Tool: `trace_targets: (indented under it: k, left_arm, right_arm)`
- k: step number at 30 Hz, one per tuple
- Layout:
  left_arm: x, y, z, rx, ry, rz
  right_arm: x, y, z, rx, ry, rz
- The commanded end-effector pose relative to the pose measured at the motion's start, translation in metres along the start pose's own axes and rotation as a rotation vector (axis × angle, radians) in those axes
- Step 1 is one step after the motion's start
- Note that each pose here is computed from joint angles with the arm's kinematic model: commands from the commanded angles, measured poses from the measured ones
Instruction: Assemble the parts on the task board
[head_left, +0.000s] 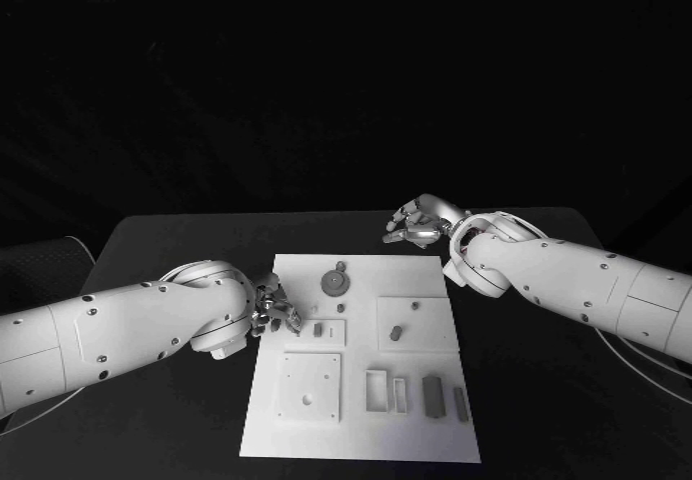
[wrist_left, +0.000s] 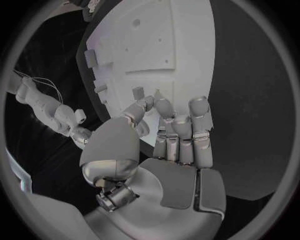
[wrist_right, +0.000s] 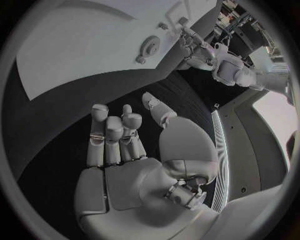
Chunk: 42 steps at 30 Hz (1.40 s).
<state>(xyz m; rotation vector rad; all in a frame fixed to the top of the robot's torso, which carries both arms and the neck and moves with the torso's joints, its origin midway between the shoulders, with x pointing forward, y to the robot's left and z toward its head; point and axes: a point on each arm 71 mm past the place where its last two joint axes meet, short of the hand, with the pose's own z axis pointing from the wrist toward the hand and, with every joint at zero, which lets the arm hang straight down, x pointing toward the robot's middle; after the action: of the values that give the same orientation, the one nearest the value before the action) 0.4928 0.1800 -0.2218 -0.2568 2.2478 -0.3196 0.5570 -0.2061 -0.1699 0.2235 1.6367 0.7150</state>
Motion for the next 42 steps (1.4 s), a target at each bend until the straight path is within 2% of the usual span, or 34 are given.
trace_targets:
  k: [1, 12, 27, 42]
  left_arm:
    - [0.0017, -0.0018, 0.0, 0.0, 0.015, 0.02]
    - [0.003, -0.0024, -0.0001, -0.002, 0.029, 0.032]
    - [0.0035, -0.0039, 0.0026, -0.004, 0.01, 0.033]
    - [0.0049, -0.0028, 0.0041, -0.012, 0.038, 0.052]
  right_arm:
    - [0.0013, 0.001, -0.0002, -0.008, 0.013, -0.002]
    - [0.0011, 0.0009, -0.0003, -0.008, 0.013, -0.002]
    - [0.0009, 0.0007, -0.0009, -0.008, 0.013, -0.001]
    - [0.0009, 0.0008, -0.0011, -0.008, 0.014, -0.001]
